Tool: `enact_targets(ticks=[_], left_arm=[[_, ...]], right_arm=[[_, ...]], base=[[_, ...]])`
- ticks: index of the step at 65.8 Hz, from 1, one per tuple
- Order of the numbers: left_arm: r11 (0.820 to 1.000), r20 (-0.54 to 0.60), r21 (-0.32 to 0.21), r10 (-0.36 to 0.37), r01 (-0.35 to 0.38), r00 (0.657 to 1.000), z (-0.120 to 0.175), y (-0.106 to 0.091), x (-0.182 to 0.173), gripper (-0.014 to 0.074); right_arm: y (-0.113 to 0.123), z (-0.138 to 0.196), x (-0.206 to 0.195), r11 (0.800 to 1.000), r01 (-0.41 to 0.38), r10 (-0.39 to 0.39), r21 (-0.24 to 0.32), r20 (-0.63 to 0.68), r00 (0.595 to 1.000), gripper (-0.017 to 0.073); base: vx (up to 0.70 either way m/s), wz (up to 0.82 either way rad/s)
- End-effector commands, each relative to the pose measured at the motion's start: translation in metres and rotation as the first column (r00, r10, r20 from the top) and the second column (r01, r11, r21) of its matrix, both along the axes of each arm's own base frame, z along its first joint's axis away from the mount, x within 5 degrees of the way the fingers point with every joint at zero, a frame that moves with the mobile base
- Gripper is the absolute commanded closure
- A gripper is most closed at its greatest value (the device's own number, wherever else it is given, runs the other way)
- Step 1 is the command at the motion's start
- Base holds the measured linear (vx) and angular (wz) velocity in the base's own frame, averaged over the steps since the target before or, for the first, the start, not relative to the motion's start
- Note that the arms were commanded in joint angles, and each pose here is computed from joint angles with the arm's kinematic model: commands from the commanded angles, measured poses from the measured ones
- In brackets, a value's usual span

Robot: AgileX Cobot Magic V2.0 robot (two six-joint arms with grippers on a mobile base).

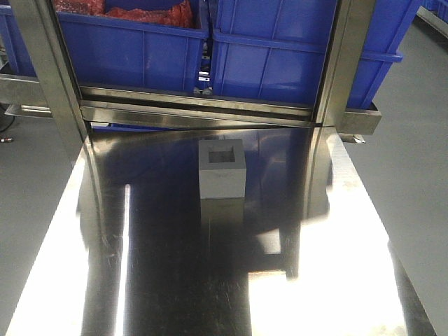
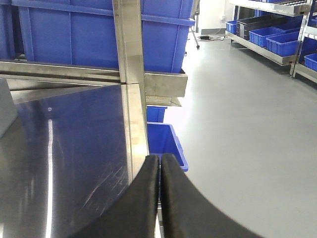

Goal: Sort gray base to blue bin

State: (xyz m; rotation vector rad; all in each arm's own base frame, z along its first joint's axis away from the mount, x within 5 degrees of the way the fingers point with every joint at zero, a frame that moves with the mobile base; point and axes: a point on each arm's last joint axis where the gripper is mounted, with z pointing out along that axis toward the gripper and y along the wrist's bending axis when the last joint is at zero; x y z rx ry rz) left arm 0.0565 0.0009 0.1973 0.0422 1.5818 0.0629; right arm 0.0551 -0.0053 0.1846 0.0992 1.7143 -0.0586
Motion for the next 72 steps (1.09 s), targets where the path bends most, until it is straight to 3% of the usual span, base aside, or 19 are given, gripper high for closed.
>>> enact_targets(ticks=[1, 13, 19, 25, 35, 42, 56, 65, 70, 72], left_arm=[[1.000, 0.113, -0.009, -0.007, 0.008, 0.994, 0.015, -0.001, -0.002, 0.0591], [1.000, 0.166, -0.012, -0.009, 0.011, 0.986, 0.023, -0.001, -0.003, 0.0591], [0.999, 0.194, -0.037, -0.007, 0.014, 0.981, 0.043, -0.001, -0.007, 0.0592], [1.000, 0.176, -0.030, -0.003, 0.009, 0.984, 0.076, 0.000, -0.009, 0.0598], [1.000, 0.003, -0.031, 0.005, -0.005, 1.000, 0.124, 0.001, 0.015, 0.0597], [0.999, -0.117, -0.031, 0.008, -0.012, 0.993, 0.141, 0.001, 0.040, 0.0597], [0.999, -0.154, -0.031, 0.008, -0.013, 0.988, 0.154, 0.001, 0.063, 0.0586], [0.999, -0.140, -0.031, 0.007, -0.012, 0.990, 0.155, 0.001, 0.062, 0.0487], [0.999, -0.139, -0.031, 0.007, -0.012, 0.990, 0.155, 0.001, 0.063, 0.0361], [0.999, -0.139, -0.031, 0.007, -0.012, 0.990, 0.155, 0.001, 0.063, 0.0272]], right_arm=[[0.000, 0.005, 0.002, 1.000, 0.002, -0.001, -0.024, 0.054, 0.999, 0.0564], [0.000, 0.005, 0.002, 1.000, 0.002, -0.001, -0.024, 0.054, 0.999, 0.0564], [0.000, 0.005, 0.002, 1.000, 0.002, -0.001, -0.024, 0.054, 0.999, 0.0564], [0.000, 0.005, 0.002, 1.000, 0.002, -0.001, -0.024, 0.054, 0.999, 0.0564], [0.000, 0.005, 0.002, 1.000, 0.002, -0.001, -0.024, 0.054, 0.999, 0.0564], [0.000, 0.005, 0.002, 1.000, 0.002, -0.001, -0.024, 0.054, 0.999, 0.0564], [0.000, 0.005, 0.002, 1.000, 0.002, -0.001, -0.024, 0.054, 0.999, 0.0564], [0.000, 0.005, 0.002, 1.000, 0.002, -0.001, -0.024, 0.054, 0.999, 0.0564], [0.000, 0.005, 0.002, 1.000, 0.002, -0.001, -0.024, 0.054, 0.999, 0.0564], [0.000, 0.005, 0.002, 1.000, 0.002, -0.001, -0.024, 0.054, 0.999, 0.0564]], base=[[0.00, 0.00], [0.00, 0.00], [0.00, 0.00], [0.00, 0.00], [0.00, 0.00], [0.00, 0.00], [0.00, 0.00], [0.00, 0.00], [0.00, 0.00], [0.00, 0.00]])
